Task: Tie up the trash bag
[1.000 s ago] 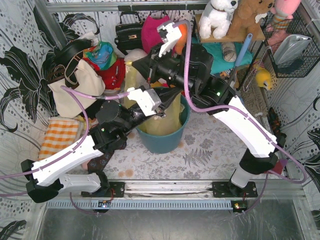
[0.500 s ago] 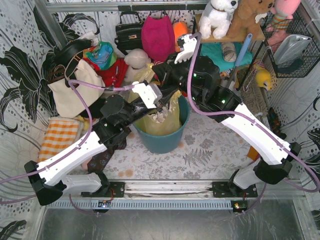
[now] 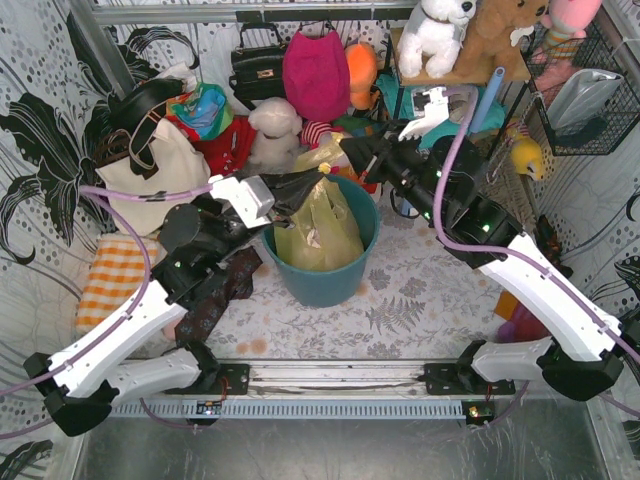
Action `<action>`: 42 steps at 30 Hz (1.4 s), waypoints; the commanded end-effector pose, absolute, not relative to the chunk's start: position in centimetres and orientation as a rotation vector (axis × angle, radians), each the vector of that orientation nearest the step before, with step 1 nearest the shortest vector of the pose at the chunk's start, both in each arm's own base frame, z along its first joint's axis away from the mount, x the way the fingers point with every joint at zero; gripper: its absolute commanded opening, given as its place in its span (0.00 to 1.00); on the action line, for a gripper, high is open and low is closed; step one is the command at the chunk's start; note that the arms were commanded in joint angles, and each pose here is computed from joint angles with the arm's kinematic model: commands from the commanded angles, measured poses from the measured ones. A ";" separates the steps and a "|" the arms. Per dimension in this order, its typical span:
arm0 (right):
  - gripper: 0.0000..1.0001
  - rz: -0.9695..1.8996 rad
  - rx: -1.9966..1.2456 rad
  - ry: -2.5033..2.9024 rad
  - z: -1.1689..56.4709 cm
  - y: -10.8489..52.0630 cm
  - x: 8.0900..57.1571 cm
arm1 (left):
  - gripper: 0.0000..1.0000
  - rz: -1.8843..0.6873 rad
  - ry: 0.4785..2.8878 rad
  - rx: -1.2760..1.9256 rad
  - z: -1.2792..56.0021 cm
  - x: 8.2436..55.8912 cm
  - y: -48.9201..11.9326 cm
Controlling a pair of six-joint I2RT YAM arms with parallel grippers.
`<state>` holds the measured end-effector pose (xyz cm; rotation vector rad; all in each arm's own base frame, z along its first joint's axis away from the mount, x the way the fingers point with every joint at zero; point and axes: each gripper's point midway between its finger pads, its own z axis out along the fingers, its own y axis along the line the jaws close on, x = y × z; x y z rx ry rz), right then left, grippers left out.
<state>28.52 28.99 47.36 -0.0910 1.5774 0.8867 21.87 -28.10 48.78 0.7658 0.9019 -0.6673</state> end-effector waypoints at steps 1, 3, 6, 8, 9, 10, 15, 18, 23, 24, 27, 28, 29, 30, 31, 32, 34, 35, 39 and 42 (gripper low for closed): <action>0.00 1.021 -0.126 1.521 49.5 29.8 26.7 | 0.00 -0.612 0.878 0.658 50.6 22.8 -26.5; 0.00 1.063 -0.147 1.524 49.3 30.2 26.0 | 0.00 -0.578 0.904 0.612 50.6 23.8 -26.1; 0.00 1.124 -0.183 1.537 48.8 30.7 24.9 | 0.00 -0.540 0.929 0.580 50.4 24.9 -25.8; 0.00 1.145 -0.201 1.542 48.3 30.9 24.5 | 0.00 -0.531 0.939 0.570 50.3 25.3 -25.8; 0.00 1.158 -0.210 1.542 48.0 31.0 24.2 | 0.00 -0.526 0.942 0.562 50.3 25.4 -25.6; 0.00 1.171 -0.223 1.535 47.8 31.2 24.0 | 0.00 -0.521 0.946 0.551 50.3 25.6 -25.5; 0.00 1.209 -0.334 1.452 47.2 32.0 23.0 | 0.00 -0.497 0.960 0.490 50.4 26.1 -24.5; 0.00 1.209 -0.397 1.407 47.0 32.3 22.5 | 0.00 -0.485 0.978 0.486 50.1 26.4 -24.3; 0.00 1.199 -0.460 1.340 47.3 32.3 21.9 | 0.00 -0.458 1.010 0.464 49.6 27.0 -23.8; 0.00 1.178 -0.441 1.340 47.2 31.9 22.1 | 0.00 -0.452 1.017 0.458 49.5 27.2 -23.6; 0.00 1.130 -0.387 1.318 47.5 30.6 22.6 | 0.00 -0.436 1.030 0.443 49.3 27.4 -23.2; 0.00 1.119 -0.375 1.314 47.6 30.3 22.7 | 0.00 -0.435 1.034 0.441 49.1 27.5 -23.1; 0.00 1.115 -0.371 1.306 47.9 30.1 22.6 | 0.00 -0.436 1.035 0.439 49.1 27.5 -23.1; 0.00 1.112 -0.369 1.301 48.0 30.0 22.6 | 0.00 -0.436 1.037 0.439 49.0 27.6 -23.1; 0.00 1.110 -0.368 1.295 48.1 29.9 22.6 | 0.00 -0.436 1.040 0.440 48.9 27.7 -23.1; 0.00 1.109 -0.367 1.290 48.2 29.8 22.5 | 0.00 -0.436 1.044 0.440 48.8 27.8 -23.2; 0.00 1.104 -0.372 1.271 48.5 29.5 22.3 | 0.00 -0.433 1.053 0.436 48.7 28.0 -23.2; 0.00 1.102 -0.381 1.265 48.5 29.5 22.2 | 0.00 -0.430 1.057 0.432 48.6 28.1 -23.1; 0.00 1.126 -0.497 1.228 48.4 30.5 21.0 | 0.00 -0.429 1.073 0.427 48.2 28.5 -23.1; 0.00 1.169 -0.625 1.247 47.4 32.2 20.0 | 0.00 -0.448 1.069 0.447 48.1 28.3 -23.5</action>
